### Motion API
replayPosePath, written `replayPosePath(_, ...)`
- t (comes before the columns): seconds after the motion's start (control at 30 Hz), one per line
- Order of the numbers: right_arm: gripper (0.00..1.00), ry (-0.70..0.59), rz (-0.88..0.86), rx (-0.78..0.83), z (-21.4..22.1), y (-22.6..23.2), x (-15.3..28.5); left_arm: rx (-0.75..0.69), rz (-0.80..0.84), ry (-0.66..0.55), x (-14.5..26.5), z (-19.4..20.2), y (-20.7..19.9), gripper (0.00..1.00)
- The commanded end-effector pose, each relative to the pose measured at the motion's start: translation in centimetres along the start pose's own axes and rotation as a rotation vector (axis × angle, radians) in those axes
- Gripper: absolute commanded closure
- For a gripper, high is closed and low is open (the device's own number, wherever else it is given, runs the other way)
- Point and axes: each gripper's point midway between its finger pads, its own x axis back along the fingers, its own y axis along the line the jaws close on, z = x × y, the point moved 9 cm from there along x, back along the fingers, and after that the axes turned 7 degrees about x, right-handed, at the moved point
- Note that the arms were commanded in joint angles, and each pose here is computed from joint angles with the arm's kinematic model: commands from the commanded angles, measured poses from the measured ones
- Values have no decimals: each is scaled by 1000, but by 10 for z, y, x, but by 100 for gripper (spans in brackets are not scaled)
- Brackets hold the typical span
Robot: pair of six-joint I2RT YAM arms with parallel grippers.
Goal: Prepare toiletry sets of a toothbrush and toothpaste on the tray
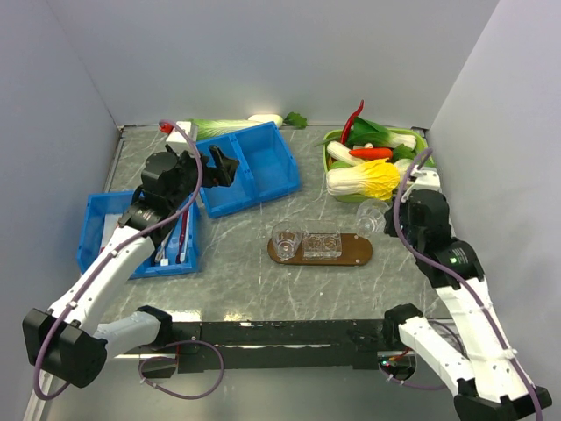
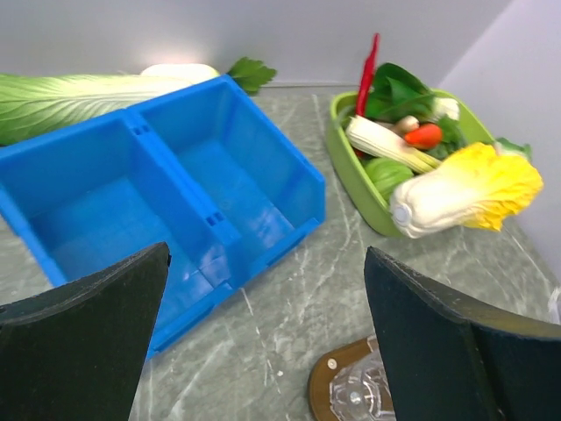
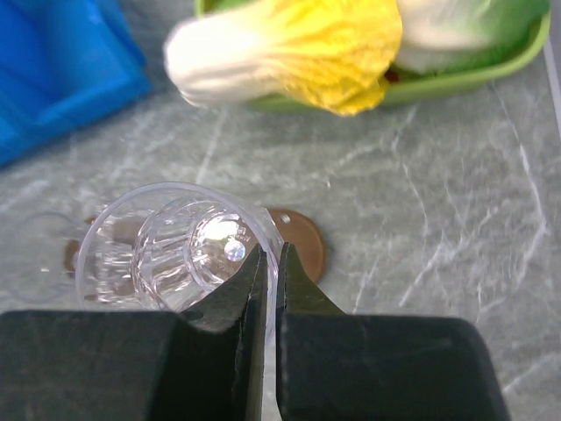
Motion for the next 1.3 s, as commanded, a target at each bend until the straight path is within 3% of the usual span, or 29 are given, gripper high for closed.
replayPosePath(0.0,100,-32,-5,-21,-1,-1,-14,14,-83,-63,1,-7,5,4)
replayPosePath(0.43,100,25,-63,-144,31,-7,-52,6,-86,-60,1,-6,6,4)
replayPosePath(0.63,100,93,38,-108,49,-16,-64,-3,-73,-51,1,-5,6,4)
replayPosePath(1.27,100,160,4,-103,76,-3,-84,-4,-76,-28,-5,1,8,4)
